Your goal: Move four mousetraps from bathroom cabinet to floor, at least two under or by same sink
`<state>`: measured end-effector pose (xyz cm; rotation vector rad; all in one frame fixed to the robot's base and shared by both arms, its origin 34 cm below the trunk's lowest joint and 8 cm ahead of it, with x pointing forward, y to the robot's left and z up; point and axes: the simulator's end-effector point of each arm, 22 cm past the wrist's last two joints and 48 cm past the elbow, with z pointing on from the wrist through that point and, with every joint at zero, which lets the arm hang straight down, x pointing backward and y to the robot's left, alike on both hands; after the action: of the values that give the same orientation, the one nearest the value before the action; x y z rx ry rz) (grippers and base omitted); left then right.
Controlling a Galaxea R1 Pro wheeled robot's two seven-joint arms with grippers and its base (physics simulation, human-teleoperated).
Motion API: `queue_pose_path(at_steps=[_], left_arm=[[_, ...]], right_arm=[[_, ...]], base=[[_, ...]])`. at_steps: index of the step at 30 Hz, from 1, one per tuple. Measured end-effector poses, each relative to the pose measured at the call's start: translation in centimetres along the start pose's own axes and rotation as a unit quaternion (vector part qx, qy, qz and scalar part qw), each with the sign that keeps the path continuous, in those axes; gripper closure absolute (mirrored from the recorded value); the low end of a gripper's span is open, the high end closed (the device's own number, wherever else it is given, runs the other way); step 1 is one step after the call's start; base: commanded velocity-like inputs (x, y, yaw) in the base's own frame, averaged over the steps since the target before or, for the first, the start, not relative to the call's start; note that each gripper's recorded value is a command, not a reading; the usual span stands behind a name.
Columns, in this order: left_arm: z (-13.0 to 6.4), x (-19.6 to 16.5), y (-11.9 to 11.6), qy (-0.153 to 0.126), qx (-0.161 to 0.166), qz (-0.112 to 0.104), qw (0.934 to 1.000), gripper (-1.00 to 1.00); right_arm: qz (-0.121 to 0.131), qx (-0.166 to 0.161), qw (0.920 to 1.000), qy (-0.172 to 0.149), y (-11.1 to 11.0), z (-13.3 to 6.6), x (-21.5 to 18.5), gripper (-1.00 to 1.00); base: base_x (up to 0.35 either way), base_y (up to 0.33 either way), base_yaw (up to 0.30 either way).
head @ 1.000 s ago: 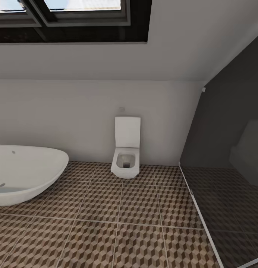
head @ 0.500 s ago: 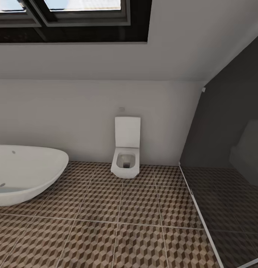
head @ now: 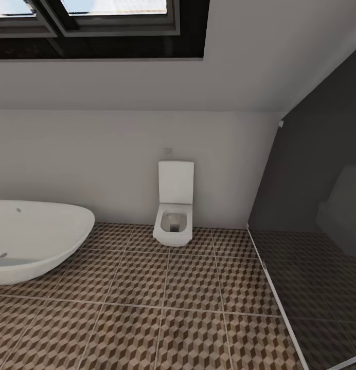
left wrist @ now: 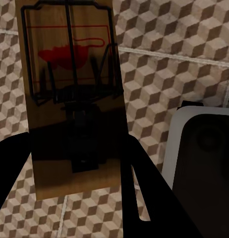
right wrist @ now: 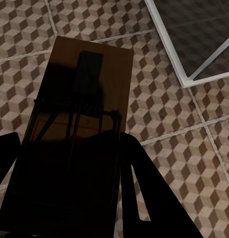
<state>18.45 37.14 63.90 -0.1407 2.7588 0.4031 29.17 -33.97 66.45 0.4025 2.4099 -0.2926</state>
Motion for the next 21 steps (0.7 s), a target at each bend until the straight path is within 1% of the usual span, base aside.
queue_pose_path(at_steps=[21], left_arm=[[0.0,0.0,0.0,0.0,0.0,0.0,1.0,1.0]], right_arm=[[0.0,0.0,1.0,0.0,0.0,0.0,0.0,1.0]], base=[[0.0,0.0,0.0]])
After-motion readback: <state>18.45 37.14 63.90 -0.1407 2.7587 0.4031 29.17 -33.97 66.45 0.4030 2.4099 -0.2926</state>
